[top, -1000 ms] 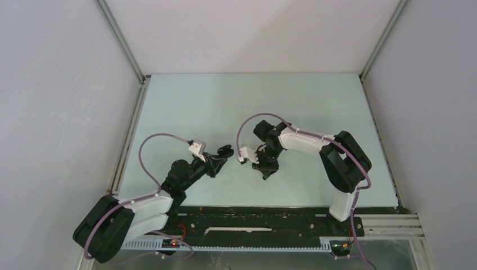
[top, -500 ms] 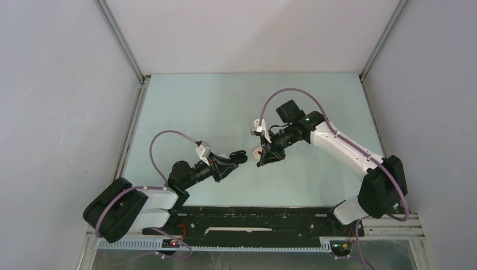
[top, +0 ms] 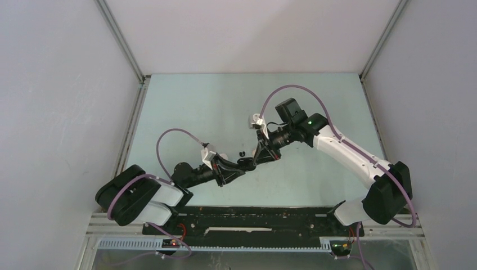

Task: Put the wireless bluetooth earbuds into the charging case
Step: Insert the right earbud into the right side groove of the charging case.

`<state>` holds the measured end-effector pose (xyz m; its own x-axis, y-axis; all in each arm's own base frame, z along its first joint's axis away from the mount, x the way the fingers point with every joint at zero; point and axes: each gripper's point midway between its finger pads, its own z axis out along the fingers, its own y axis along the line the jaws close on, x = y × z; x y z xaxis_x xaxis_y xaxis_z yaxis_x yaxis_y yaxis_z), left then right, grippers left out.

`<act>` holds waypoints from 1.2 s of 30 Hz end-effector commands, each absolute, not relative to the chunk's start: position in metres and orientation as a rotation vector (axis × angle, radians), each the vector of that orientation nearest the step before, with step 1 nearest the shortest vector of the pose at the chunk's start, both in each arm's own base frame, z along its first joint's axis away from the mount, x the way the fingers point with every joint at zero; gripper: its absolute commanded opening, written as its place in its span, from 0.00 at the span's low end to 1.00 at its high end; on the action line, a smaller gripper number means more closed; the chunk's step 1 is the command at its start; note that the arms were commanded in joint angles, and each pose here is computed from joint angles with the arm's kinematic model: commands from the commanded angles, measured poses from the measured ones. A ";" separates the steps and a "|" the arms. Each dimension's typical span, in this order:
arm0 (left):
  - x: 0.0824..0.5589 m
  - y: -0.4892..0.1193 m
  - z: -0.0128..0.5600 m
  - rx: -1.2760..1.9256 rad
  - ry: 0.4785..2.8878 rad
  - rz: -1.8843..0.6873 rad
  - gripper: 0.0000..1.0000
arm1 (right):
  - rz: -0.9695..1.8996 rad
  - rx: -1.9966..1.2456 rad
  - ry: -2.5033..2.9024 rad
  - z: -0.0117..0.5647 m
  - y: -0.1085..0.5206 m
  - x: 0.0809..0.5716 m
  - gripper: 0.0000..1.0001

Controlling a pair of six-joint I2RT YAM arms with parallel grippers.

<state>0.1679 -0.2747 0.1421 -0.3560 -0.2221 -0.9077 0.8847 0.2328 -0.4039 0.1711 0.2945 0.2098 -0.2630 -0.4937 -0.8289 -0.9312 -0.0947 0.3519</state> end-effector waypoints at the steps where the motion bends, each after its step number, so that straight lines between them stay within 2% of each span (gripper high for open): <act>1: 0.165 -0.281 0.176 0.699 1.304 -1.371 0.00 | 1.297 -1.529 1.687 0.232 0.308 0.173 0.02; 15: 0.161 -0.281 0.178 0.722 1.285 -1.374 0.00 | 1.162 -1.532 1.761 0.208 0.312 0.192 0.01; 36: 0.162 -0.278 0.182 0.700 1.272 -1.352 0.00 | 1.172 -1.548 1.798 0.197 0.308 0.192 0.02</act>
<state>0.1632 -0.2782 0.1516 -0.3326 -0.2317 -0.9142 0.9038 0.1987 -0.3792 0.1857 0.3062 0.1839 -0.2681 -0.5591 -0.7846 -0.9458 -0.0023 0.3248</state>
